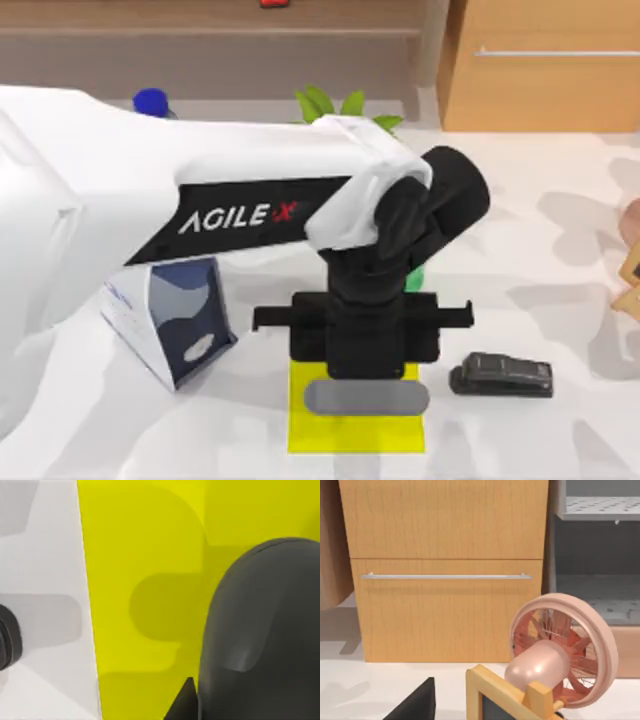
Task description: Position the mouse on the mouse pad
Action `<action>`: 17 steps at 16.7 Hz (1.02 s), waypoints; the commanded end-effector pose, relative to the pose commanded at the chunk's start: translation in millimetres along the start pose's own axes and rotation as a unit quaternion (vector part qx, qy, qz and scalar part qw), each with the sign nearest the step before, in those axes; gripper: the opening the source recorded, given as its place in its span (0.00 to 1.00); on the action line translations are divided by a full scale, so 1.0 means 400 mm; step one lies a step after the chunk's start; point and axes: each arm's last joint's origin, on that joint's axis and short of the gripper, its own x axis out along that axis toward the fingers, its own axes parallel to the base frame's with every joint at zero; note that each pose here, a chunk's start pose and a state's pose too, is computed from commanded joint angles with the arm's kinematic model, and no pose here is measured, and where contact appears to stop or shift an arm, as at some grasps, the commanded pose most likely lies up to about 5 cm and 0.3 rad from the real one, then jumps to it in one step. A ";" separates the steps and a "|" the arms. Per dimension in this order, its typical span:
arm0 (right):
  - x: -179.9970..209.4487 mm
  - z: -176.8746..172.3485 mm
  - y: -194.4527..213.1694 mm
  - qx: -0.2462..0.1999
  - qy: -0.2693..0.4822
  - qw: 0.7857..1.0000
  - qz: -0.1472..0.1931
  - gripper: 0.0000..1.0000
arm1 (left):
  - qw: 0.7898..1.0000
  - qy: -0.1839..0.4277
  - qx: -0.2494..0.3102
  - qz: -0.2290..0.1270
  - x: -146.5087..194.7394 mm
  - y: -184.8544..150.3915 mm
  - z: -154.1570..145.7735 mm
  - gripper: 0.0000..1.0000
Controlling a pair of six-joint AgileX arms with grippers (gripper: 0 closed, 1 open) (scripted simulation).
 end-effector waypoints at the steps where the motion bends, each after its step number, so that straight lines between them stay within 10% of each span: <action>1: 0.000 0.000 0.000 0.000 0.000 1.000 0.000 1.00 | 1.000 -0.005 -0.001 -0.005 0.011 -0.002 0.001 0.00; 5: 0.000 0.000 0.000 0.000 0.000 1.000 0.000 1.00 | 1.000 -0.006 -0.001 -0.007 0.015 -0.003 0.002 0.00; 17: 0.000 0.000 0.000 0.000 0.000 1.000 0.000 1.00 | 1.000 -0.006 -0.001 -0.007 0.015 -0.003 0.002 0.90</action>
